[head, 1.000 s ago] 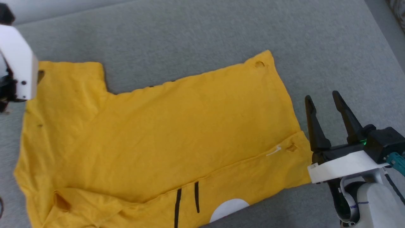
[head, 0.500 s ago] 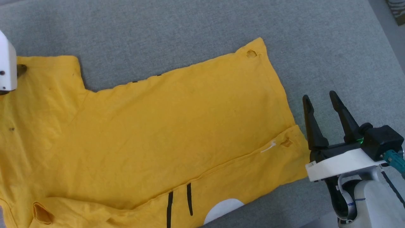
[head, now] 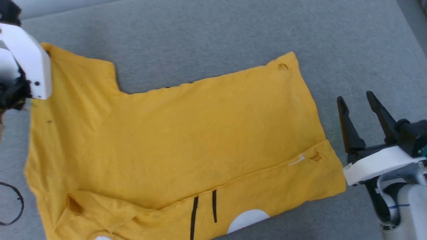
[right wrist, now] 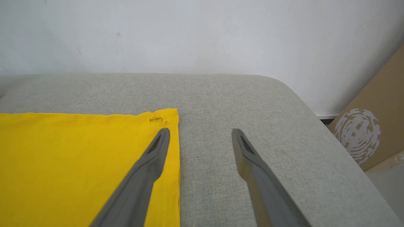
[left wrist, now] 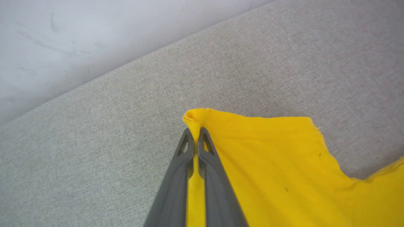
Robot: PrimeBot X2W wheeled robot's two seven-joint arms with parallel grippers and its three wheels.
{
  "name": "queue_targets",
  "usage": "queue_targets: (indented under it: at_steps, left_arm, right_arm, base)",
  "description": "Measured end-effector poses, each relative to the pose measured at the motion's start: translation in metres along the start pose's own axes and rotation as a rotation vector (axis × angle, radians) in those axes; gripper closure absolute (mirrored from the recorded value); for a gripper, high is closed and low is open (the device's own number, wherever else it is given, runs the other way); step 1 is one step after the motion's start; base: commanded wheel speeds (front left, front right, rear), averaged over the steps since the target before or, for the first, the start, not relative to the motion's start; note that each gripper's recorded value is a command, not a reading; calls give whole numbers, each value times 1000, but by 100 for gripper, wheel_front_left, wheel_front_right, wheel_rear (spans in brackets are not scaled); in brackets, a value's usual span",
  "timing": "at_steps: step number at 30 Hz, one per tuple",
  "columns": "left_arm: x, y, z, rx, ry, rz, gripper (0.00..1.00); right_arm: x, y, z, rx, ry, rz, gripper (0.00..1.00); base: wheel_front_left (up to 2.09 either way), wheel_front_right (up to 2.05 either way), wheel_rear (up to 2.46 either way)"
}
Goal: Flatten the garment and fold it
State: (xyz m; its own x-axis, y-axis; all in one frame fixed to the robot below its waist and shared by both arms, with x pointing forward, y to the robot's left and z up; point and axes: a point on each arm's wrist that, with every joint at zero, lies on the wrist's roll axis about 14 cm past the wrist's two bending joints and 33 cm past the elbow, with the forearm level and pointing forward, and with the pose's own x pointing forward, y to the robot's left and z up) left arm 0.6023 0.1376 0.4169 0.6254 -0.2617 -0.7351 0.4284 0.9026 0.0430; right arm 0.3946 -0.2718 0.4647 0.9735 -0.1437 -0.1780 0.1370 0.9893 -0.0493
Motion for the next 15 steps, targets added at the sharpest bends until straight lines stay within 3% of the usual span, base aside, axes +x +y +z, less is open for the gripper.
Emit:
queue_targets:
  at_steps: [7,15]
  left_arm:
    - [-40,-4,9,69,-158,3,100]
    - [-82,-23,-5,142,-263,-28,100]
  right_arm:
    - [12,12,5,-29,166,148,0]
    - [48,33,1,-167,414,318,0]
  base:
    - [0,0,0]
    - [0,0,0]
